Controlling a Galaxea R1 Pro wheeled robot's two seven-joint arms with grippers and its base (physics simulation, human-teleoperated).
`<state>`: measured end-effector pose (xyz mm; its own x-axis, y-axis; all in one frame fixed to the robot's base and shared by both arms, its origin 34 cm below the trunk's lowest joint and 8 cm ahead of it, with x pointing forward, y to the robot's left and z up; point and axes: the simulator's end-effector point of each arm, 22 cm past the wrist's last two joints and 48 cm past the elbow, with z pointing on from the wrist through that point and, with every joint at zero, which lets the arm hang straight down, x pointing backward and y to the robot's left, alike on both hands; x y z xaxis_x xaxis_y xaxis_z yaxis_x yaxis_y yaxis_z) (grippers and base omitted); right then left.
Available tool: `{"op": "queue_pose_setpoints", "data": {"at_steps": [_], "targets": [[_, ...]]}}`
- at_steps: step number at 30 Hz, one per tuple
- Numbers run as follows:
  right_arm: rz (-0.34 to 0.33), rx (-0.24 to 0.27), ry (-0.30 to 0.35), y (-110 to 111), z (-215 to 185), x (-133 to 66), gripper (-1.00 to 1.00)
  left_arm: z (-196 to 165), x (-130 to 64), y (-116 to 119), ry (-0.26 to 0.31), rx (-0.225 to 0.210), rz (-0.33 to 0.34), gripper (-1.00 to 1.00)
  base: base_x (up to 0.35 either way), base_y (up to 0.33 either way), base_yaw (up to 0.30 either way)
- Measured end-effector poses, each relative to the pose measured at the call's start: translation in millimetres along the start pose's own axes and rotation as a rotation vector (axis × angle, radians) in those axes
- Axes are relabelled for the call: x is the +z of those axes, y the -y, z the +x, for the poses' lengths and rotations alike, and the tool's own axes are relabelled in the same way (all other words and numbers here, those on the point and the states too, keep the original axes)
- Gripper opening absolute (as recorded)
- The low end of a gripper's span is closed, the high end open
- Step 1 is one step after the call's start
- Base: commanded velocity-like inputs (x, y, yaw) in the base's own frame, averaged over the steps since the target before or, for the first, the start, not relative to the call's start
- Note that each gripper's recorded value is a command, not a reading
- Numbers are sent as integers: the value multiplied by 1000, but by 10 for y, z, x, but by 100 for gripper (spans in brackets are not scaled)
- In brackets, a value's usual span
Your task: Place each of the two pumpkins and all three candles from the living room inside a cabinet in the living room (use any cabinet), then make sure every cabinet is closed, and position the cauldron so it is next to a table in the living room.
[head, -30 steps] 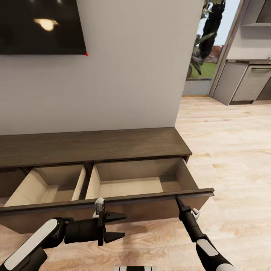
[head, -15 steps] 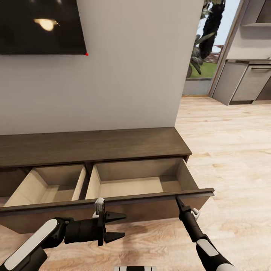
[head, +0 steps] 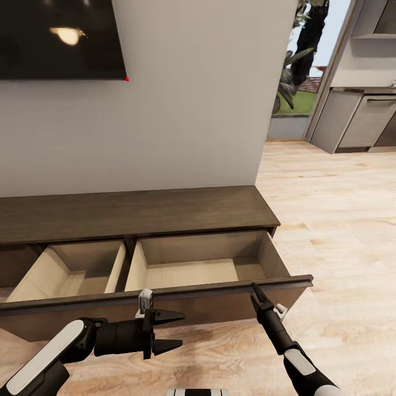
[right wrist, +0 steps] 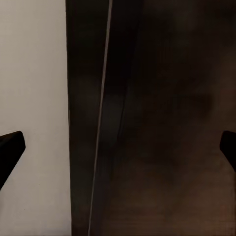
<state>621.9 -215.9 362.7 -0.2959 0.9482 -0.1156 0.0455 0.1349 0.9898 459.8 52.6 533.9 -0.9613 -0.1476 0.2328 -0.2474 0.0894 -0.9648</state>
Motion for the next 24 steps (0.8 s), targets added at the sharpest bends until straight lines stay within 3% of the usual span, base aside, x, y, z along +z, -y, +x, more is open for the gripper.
{"op": "queue_pose_setpoints", "data": {"at_steps": [8,24], "targets": [[1,1,0,4,1,-1,100,2,1,0,-1,-1,0,100,-20,0,0],[13,-2,-9,30,24,1,100,-9,-4,-15,2,-4,-2,100,-148,0,0]]}}
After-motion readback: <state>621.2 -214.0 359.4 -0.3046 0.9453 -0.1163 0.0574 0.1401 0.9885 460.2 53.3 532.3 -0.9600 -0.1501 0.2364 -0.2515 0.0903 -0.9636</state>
